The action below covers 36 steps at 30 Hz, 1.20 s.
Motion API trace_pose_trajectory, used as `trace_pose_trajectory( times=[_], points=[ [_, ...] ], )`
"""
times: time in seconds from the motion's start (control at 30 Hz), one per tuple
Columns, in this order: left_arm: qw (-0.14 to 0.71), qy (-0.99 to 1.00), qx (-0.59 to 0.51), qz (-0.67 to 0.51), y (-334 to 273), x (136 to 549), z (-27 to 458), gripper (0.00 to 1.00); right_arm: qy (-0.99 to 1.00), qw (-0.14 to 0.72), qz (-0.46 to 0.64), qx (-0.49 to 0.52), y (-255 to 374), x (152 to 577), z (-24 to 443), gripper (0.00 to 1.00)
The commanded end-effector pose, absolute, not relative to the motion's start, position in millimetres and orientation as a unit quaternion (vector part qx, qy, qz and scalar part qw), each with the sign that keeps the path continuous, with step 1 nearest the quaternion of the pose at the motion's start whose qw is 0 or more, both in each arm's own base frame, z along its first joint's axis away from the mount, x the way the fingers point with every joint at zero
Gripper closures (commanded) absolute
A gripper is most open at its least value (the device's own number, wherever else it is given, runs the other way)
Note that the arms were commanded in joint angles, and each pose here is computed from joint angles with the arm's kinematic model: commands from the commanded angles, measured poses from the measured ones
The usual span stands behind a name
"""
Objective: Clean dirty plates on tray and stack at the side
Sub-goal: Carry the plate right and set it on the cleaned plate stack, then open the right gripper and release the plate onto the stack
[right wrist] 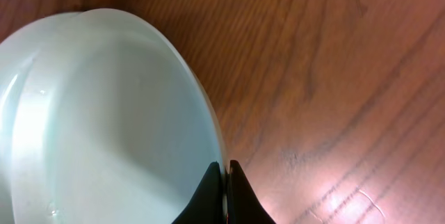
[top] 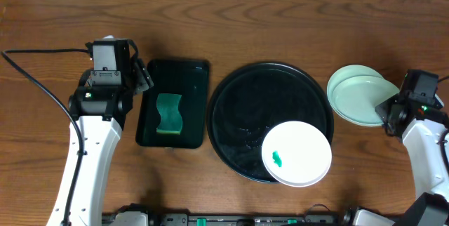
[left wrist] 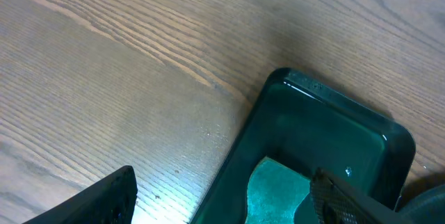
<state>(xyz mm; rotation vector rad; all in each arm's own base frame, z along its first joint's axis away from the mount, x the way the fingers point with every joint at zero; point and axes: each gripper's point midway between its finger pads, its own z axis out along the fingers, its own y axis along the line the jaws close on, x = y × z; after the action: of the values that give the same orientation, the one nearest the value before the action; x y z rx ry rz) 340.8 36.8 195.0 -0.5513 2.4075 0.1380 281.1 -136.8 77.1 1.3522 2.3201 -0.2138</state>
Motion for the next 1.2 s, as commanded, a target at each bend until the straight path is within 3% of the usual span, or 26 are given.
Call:
trace_pose_trajectory(
  times=[0.0,0.97,1.17],
  points=[
    [0.335,0.915,-0.214,0.061,41.2,342.9,201.3,0.20,0.823,0.244,-0.084,0.506,-143.5,281.5,75.6,0.99],
    [0.336,0.915,-0.214,0.061,41.2,342.9,201.4,0.20,0.823,0.255,-0.070,0.503,-139.2,281.9,57.5,0.99],
    [0.336,0.915,-0.214,0.061,41.2,342.9,201.4,0.20,0.824,0.256,-0.066,0.502,-138.1,282.9,57.5,0.70]
  ],
)
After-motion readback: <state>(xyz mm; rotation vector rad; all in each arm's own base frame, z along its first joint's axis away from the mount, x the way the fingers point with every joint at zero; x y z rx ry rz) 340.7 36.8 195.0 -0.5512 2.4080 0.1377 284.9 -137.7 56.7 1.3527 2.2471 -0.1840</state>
